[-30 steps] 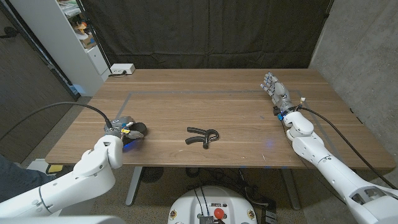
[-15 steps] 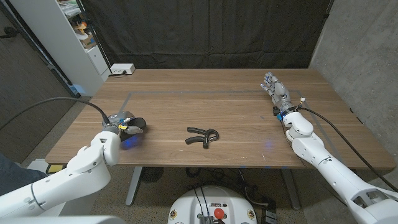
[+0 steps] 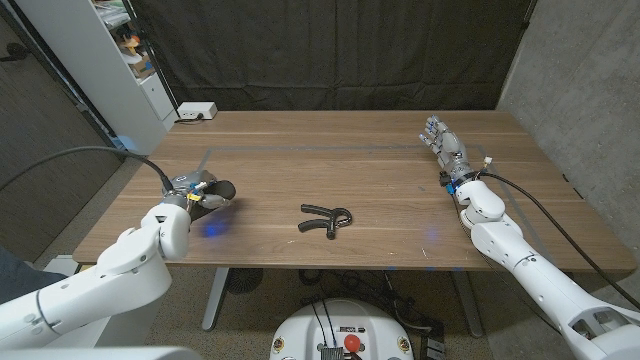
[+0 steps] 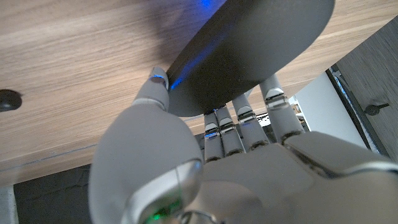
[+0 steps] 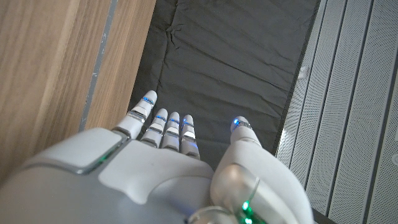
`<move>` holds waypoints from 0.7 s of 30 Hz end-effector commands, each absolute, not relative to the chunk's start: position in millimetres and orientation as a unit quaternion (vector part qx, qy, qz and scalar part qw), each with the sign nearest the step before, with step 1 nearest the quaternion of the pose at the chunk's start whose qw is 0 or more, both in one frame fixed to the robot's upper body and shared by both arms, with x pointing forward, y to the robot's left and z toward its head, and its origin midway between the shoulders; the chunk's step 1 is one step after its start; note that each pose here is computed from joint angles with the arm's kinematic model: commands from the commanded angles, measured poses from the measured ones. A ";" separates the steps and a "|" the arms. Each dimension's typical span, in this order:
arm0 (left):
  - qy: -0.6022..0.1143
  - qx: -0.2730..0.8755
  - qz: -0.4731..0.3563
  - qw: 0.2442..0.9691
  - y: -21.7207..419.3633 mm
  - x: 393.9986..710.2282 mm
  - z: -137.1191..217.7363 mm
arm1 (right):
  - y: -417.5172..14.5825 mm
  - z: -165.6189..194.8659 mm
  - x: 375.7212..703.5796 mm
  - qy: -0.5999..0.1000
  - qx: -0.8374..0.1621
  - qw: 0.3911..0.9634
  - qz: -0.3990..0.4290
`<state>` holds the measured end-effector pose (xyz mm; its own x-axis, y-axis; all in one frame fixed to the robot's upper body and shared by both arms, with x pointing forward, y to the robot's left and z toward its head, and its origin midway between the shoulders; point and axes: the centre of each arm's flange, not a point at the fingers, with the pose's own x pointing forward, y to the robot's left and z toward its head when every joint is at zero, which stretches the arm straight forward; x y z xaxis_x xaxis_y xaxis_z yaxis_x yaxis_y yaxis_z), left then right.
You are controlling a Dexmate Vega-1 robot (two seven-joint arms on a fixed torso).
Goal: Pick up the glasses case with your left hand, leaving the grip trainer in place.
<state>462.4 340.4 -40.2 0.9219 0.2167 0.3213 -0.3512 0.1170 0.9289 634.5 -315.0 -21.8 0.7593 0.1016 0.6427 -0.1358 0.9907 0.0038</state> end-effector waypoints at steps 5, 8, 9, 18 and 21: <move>-0.072 0.646 0.204 0.732 335.0 442.5 -11.2 | -315.4 -20.1 628.8 -0.346 0.024 0.936 0.063; -0.077 0.648 0.207 0.729 334.8 438.2 -5.1 | -315.0 -20.6 628.6 -0.345 0.024 0.936 0.063; -0.077 0.650 0.208 0.727 334.6 436.6 -3.1 | -315.0 -20.7 628.5 -0.345 0.024 0.936 0.063; -0.086 0.657 0.224 0.715 333.5 421.4 13.6 | -313.5 -21.6 628.7 -0.345 0.025 0.936 0.064; -0.088 0.658 0.227 0.713 333.4 418.4 16.9 | -312.7 -22.0 629.0 -0.344 0.026 0.936 0.064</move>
